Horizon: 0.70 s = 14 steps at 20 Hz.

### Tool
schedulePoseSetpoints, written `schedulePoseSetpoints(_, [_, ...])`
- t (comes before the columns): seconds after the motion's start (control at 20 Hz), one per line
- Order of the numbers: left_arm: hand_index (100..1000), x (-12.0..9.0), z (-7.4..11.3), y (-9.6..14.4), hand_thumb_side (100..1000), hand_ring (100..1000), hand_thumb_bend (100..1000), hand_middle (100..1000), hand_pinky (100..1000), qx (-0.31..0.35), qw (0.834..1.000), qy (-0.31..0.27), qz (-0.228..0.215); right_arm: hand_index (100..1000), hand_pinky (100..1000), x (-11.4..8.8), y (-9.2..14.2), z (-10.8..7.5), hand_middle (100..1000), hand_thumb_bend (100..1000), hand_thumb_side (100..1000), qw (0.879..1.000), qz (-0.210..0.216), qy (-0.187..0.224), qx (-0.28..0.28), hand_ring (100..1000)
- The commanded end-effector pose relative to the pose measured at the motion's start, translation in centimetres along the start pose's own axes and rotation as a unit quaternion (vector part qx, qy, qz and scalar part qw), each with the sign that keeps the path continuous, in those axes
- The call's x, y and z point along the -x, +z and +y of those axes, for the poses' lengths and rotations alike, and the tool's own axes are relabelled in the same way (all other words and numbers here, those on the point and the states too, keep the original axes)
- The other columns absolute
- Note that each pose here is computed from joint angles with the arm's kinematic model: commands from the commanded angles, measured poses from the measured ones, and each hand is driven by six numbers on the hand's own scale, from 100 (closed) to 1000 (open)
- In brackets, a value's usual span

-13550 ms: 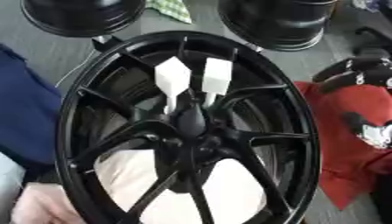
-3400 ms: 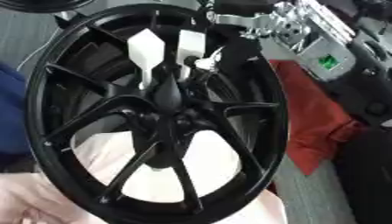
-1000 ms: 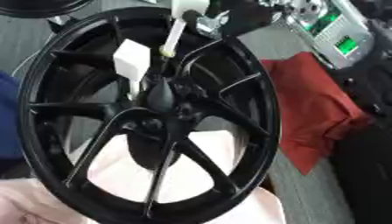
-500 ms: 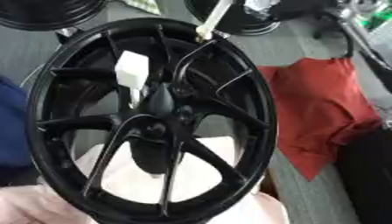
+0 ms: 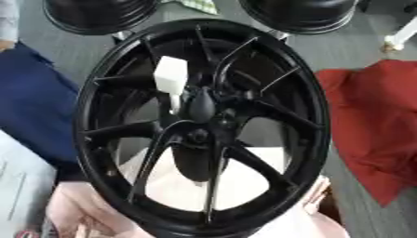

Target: Pull the pin out of the wheel hub.

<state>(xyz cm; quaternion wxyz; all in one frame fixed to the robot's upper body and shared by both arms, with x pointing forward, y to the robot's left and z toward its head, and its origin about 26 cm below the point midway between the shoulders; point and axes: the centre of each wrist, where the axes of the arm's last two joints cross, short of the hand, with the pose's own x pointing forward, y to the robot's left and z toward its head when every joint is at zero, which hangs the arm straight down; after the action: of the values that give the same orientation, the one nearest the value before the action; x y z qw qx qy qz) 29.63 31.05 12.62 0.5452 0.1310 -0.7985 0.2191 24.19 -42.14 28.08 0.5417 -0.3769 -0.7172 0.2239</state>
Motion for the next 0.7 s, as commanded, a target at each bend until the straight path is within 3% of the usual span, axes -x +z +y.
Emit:
schedulePoseSetpoints(0.05, [695,-1.4,0.4,-0.4,421,470,513,532,677,-0.002,1.0,-0.009,-0.026,512,544,1.2,1.4,-1.1,287,100,556,0.997,0.028,0.007,0.067,713])
schedulePoseSetpoints(0.15, [695,-1.5,0.4,-0.2,421,470,513,532,677,-0.004,1.0,-0.008,-0.026,518,559,2.7,2.7,-1.0,297,100,543,0.993,0.059,0.009,0.097,721])
schedulePoseSetpoints(0.25, [695,-1.6,0.3,0.0,423,469,514,532,677,-0.003,1.0,-0.007,-0.025,682,639,4.3,4.1,-0.2,466,100,520,0.99,0.083,0.013,0.116,793])
schedulePoseSetpoints(0.3, [695,-1.6,0.3,0.0,426,469,514,532,677,0.0,1.0,-0.008,-0.025,797,688,5.2,4.9,0.4,602,100,553,0.988,0.094,0.016,0.122,844])
schedulePoseSetpoints(0.35, [695,-1.6,0.3,0.1,427,469,514,532,677,0.004,1.0,-0.008,-0.025,836,706,5.9,5.6,1.0,672,100,580,0.987,0.103,0.018,0.126,871])
schedulePoseSetpoints(0.5, [695,-1.6,0.1,0.2,427,469,514,532,677,0.015,1.0,-0.01,-0.023,836,706,7.8,7.9,2.9,672,100,580,0.982,0.131,0.027,0.135,871])
schedulePoseSetpoints(0.55, [658,-1.6,0.1,0.2,383,466,491,527,676,0.019,0.999,-0.011,-0.023,892,767,8.4,8.7,3.6,792,100,387,0.98,0.14,0.029,0.137,947])
schedulePoseSetpoints(0.6, [658,-1.8,-0.1,0.2,383,466,491,527,676,0.026,0.999,-0.011,-0.026,892,767,9.0,9.4,4.5,792,100,387,0.979,0.157,0.027,0.129,947])
schedulePoseSetpoints(0.65, [646,-2.0,-0.1,0.2,387,465,493,526,675,0.031,0.999,-0.012,-0.03,890,779,9.5,9.9,5.1,783,100,100,0.976,0.174,0.024,0.128,949])
schedulePoseSetpoints(0.7, [648,-2.1,-0.2,0.2,385,466,496,526,676,0.035,0.999,-0.012,-0.033,884,774,9.7,10.2,5.7,777,100,100,0.973,0.187,0.021,0.133,947])
